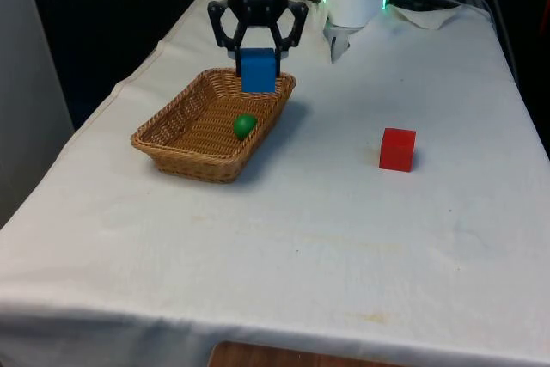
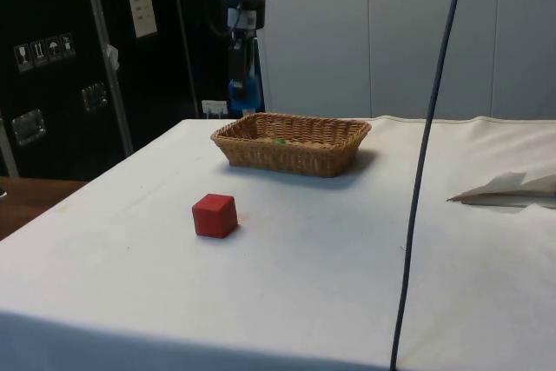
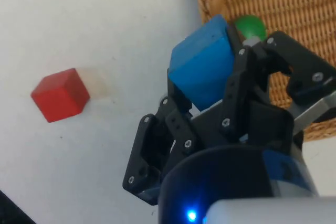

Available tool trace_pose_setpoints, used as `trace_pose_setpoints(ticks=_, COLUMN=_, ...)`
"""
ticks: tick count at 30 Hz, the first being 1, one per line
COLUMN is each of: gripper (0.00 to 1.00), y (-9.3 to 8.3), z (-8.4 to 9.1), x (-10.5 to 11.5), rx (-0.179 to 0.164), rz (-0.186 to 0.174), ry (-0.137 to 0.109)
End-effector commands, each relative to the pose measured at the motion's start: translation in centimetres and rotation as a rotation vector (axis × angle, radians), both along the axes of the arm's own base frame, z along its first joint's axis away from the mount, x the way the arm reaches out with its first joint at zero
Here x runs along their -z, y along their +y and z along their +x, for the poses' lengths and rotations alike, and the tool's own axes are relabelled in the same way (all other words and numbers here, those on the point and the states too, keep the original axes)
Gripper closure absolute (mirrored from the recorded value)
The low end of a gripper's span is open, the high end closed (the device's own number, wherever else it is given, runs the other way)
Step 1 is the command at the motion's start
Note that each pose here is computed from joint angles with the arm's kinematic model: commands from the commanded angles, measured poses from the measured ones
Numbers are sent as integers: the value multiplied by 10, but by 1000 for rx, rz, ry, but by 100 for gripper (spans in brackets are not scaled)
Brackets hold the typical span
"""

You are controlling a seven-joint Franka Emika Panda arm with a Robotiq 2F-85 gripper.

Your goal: Place all non-red objects into the basket.

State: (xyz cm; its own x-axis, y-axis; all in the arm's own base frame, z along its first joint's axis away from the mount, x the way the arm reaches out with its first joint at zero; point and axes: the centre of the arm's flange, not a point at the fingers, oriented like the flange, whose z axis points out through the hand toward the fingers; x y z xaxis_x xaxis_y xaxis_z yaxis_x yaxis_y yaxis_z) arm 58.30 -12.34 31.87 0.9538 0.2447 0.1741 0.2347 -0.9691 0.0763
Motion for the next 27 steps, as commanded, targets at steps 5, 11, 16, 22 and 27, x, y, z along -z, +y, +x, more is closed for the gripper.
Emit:
trace_pose_setpoints(ticks=5, gripper=97, y=-16, z=-14, x=-1, rx=1, rz=-1, ry=0)
trace_pose_setpoints(ticks=11, gripper=97, y=-31, z=-30, x=1, rx=-1, rz=6, ry=8)
trace_pose_setpoints(ticks=16, gripper=97, y=-41, z=-45, x=2, rx=-1, rz=12, ry=10)
trace_pose_setpoints(ticks=22, gripper=97, y=-46, z=-56, x=6, rx=-2, rz=26, ry=19)
trace_pose_setpoints(ticks=27, gripper=97, y=-54, z=-75, x=17, rx=0, rz=24, ry=13)
